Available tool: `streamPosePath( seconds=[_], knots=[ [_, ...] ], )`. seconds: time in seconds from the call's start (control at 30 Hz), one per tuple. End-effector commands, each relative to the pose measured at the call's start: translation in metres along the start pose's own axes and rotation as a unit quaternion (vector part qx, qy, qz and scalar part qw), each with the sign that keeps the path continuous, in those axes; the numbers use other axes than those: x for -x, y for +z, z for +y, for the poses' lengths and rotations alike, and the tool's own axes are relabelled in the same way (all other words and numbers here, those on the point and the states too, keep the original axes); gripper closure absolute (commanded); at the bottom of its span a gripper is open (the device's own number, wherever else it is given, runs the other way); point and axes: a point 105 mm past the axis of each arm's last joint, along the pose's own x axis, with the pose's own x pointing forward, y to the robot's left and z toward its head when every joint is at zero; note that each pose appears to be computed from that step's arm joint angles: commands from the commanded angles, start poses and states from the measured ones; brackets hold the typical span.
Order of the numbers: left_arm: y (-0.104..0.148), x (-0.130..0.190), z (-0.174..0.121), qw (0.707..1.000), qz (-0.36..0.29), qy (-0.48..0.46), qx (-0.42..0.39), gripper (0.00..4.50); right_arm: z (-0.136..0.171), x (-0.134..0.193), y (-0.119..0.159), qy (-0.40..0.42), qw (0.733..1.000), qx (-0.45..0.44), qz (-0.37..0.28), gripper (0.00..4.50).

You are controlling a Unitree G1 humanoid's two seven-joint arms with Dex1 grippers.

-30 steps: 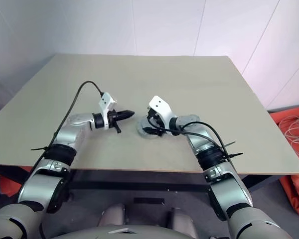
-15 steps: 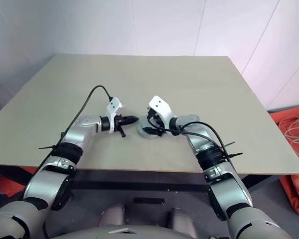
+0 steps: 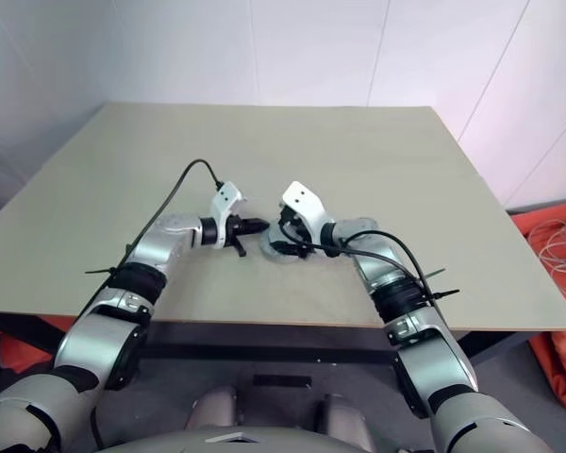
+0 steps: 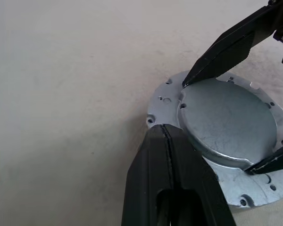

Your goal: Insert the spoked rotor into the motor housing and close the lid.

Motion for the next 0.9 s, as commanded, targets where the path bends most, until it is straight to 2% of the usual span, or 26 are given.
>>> streamPosePath(
  seconds=[0.03,0.63,0.77,0.9],
  knots=[
    [-0.005,-0.003,-0.009,0.999,0.025,-0.026,0.001,4.5,0.005,-0.003,-0.004,0.008,1.0,-0.001,0.01,1.38],
    [-0.015,0.003,-0.012,0.998,0.054,-0.038,-0.011,4.5,0.005,-0.003,-0.001,0.007,1.0,0.008,0.007,1.38],
    [-0.014,0.003,-0.012,0.998,0.053,-0.038,-0.013,4.5,0.006,-0.002,0.002,0.009,1.0,0.004,-0.001,0.01],
    [-0.013,0.003,-0.013,0.998,0.053,-0.041,-0.018,4.5,0.004,0.0,0.01,0.007,1.0,0.013,-0.012,0.01]
  ],
)
